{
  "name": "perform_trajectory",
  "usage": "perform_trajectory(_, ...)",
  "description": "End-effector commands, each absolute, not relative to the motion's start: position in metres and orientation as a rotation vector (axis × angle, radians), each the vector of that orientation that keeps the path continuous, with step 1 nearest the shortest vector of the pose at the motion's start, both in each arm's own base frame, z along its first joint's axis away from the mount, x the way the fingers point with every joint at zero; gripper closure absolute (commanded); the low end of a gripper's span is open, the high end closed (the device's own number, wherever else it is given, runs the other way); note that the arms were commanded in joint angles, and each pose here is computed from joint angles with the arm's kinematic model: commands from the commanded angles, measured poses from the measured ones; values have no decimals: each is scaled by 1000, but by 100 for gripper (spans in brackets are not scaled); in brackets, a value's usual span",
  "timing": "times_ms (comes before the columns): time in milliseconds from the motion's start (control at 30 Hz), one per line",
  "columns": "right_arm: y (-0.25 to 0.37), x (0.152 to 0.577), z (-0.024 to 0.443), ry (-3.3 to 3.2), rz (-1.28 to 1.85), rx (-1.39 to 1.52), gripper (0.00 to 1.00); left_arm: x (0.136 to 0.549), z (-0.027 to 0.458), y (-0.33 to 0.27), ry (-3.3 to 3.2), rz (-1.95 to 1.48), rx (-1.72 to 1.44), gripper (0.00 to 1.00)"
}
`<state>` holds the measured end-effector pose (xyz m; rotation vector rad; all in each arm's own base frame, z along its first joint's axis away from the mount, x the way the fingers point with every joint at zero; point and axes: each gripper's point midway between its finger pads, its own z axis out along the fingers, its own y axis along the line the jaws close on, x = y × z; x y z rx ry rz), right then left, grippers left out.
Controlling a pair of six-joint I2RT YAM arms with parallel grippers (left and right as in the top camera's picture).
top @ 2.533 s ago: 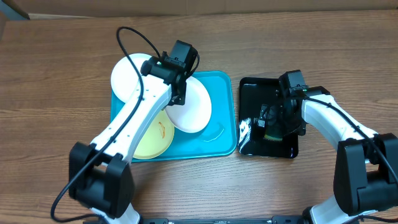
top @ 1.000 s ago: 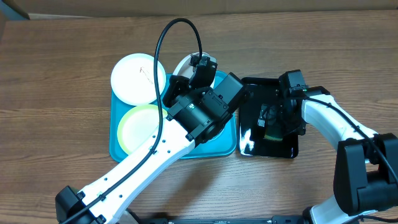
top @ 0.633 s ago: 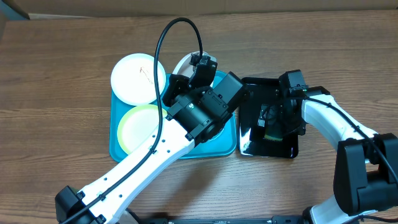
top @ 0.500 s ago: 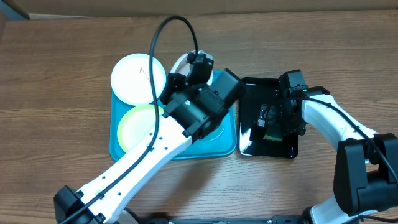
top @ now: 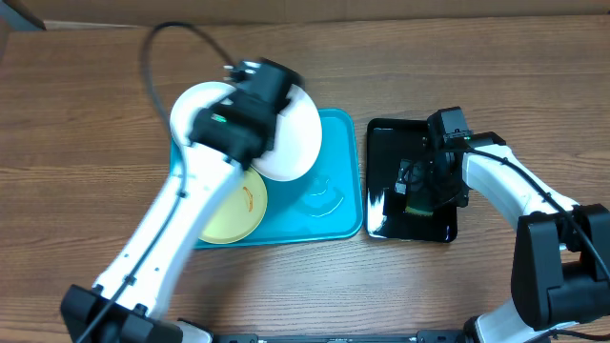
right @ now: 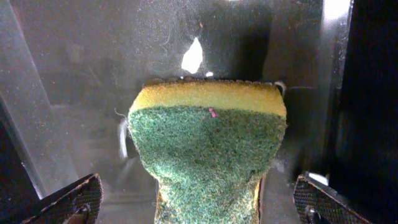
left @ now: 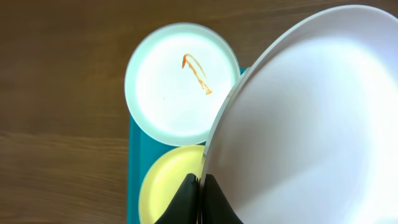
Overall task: Clean dirty plates on tray and stack at the side
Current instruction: 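Lift the white plate with the left gripper off the teal tray, then place the white plate on the table left of the tray, release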
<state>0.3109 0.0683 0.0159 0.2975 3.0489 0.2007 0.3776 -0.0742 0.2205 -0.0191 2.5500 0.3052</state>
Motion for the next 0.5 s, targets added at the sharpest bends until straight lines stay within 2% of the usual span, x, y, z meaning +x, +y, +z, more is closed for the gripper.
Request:
perform_trajectory(0, 66, 310, 13, 3055, 184, 306, 0, 384, 214, -67, 2641, -84, -145, 96)
perform_trajectory(267, 66, 310, 13, 3055, 184, 306, 0, 373, 208, 74, 2609, -80, -668, 96)
perform_trajectory(467, 66, 310, 13, 3055, 184, 306, 0, 330, 196, 184, 2460, 151, -1148, 96)
